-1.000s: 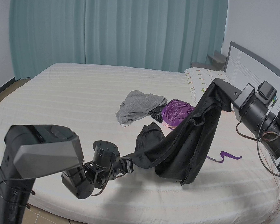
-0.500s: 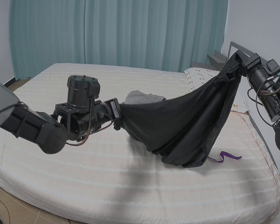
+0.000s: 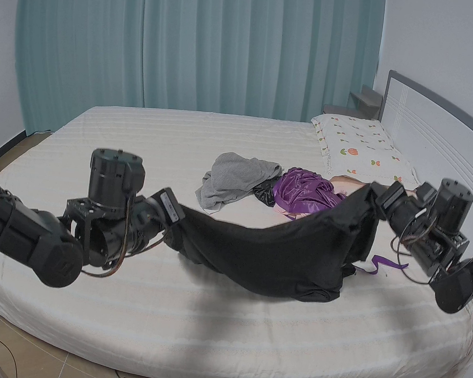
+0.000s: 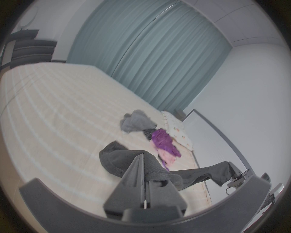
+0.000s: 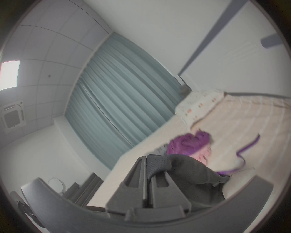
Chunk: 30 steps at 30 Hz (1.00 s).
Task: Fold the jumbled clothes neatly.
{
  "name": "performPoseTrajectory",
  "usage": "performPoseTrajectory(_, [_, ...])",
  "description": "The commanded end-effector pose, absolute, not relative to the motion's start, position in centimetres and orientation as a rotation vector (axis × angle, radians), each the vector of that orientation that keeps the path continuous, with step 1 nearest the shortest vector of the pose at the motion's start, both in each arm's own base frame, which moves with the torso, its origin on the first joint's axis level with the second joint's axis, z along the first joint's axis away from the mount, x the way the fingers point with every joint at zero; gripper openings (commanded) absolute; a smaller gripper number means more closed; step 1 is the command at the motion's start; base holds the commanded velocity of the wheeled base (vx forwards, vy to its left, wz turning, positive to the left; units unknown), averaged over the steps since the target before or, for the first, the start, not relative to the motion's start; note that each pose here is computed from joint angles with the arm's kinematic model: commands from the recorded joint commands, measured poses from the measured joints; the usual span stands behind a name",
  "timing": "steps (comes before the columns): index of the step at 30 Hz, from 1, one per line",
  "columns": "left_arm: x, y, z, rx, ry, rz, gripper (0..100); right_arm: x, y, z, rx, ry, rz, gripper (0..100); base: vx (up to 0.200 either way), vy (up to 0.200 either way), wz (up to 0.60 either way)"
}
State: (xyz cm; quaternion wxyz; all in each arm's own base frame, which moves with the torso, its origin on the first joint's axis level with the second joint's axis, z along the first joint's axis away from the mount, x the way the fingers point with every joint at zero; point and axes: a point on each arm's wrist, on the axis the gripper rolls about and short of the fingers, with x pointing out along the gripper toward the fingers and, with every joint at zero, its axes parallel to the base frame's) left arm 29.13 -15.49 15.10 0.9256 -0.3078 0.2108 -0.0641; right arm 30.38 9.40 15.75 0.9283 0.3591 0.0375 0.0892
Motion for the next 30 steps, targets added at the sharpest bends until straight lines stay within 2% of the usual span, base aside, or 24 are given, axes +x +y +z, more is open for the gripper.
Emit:
performPoseTrajectory(1, [26.4,-14.3,11.8,-0.648,0.56,-0.068,0,28.5,10.3,10.5,0.744,0.271,0.144,0,0.0,0.0,0.0])
performPoseTrajectory(13, [25.1,-14.6,10.9,-0.66,0.611,-0.072,0,27.2,10.1,9.5,0.742,0.32,0.135,0,0.0,0.0,0.0])
performPoseTrajectory(19, [24.5,-14.9,10.3,-0.642,0.635,-0.079,0,26.9,10.5,9.0,0.737,0.318,0.152,0,-0.2,0.0,0.0])
performPoseTrajectory(30, [24.8,-14.8,10.7,-0.656,0.61,-0.088,0,26.8,10.5,8.8,0.731,0.317,0.156,0,0.0,0.0,0.0])
